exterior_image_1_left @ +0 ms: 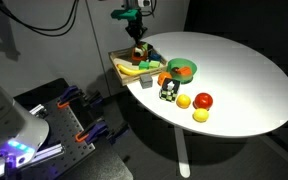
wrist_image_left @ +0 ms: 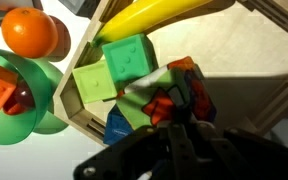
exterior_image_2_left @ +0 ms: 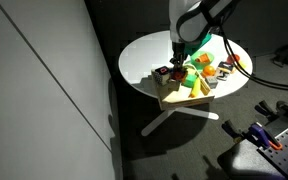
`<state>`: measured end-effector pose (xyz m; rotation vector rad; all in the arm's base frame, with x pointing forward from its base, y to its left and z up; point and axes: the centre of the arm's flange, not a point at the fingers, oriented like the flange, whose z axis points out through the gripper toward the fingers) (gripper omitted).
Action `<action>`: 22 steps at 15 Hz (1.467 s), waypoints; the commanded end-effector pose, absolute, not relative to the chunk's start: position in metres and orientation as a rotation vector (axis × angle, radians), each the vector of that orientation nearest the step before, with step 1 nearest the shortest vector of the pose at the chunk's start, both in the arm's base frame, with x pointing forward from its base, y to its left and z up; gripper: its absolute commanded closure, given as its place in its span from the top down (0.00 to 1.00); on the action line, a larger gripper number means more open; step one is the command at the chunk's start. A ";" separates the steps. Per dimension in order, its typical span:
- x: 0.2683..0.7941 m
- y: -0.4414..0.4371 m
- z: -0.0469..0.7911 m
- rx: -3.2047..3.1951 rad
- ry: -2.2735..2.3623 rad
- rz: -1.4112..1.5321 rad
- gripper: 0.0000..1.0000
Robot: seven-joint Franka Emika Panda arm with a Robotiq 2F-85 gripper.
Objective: Remove the block with a house painting from the bowl onto the table
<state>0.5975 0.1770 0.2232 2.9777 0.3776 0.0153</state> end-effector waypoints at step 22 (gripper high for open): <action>0.559 0.056 0.286 2.964 0.130 -0.185 0.04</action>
